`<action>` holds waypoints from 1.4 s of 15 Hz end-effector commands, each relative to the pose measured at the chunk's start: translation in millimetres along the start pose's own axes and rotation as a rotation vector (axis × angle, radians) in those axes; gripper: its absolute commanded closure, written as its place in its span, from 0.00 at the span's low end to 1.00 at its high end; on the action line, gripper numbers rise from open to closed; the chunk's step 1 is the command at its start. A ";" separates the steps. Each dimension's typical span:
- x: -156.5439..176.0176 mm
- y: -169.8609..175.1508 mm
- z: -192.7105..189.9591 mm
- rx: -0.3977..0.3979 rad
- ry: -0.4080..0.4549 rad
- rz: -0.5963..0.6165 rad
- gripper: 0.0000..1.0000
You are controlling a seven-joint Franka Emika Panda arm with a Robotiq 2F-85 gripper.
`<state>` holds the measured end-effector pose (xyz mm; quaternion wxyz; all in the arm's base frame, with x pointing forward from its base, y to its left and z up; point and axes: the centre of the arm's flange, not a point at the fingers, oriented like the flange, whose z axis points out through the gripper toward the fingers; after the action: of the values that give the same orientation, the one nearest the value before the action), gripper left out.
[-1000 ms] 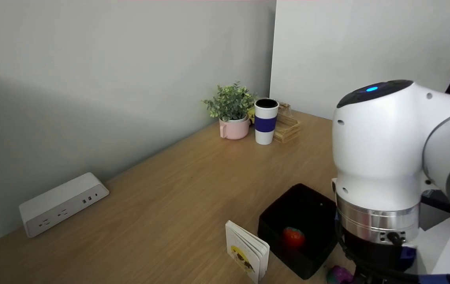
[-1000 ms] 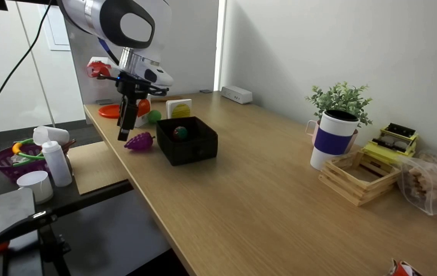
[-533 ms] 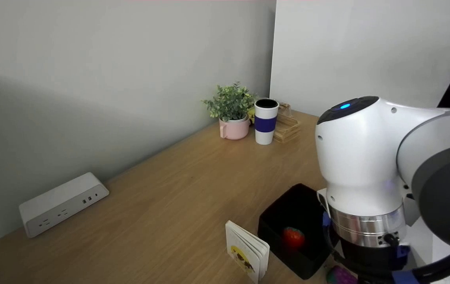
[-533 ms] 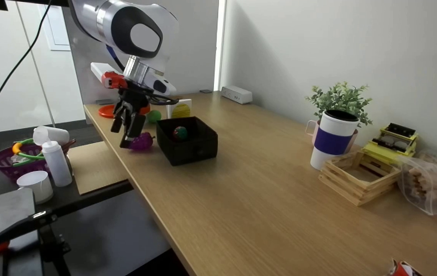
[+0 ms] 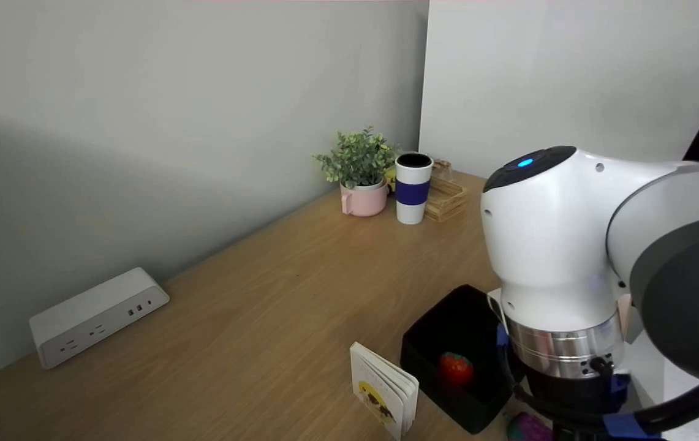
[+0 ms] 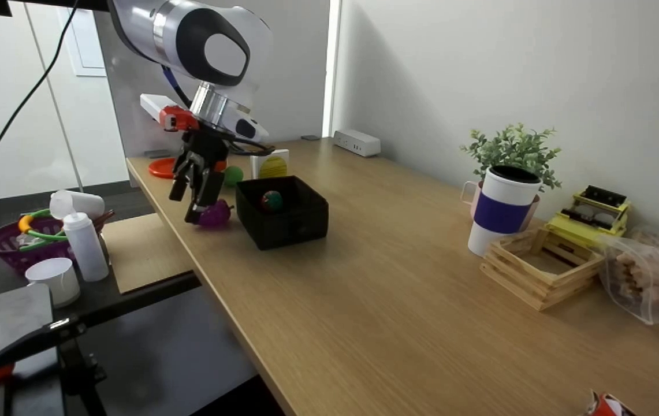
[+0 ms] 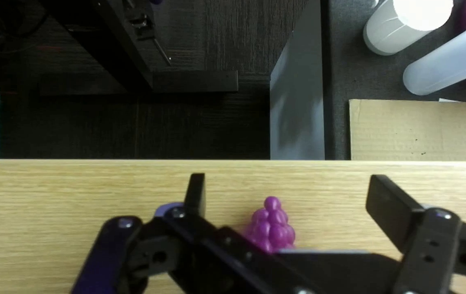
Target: Put the grapes and green and red object in black basket
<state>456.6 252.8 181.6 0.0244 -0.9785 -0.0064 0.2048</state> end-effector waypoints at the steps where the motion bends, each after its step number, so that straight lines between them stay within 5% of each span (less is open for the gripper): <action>1: 1.9 3.2 -2.3 -0.028 0.001 0.023 0.00; 13: 7.2 4.9 -2.1 0.011 0.157 0.027 0.00; 21: 3.1 8.6 1.3 0.002 0.149 0.064 0.00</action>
<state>467.8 249.3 180.1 0.0261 -0.9898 0.0193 0.1388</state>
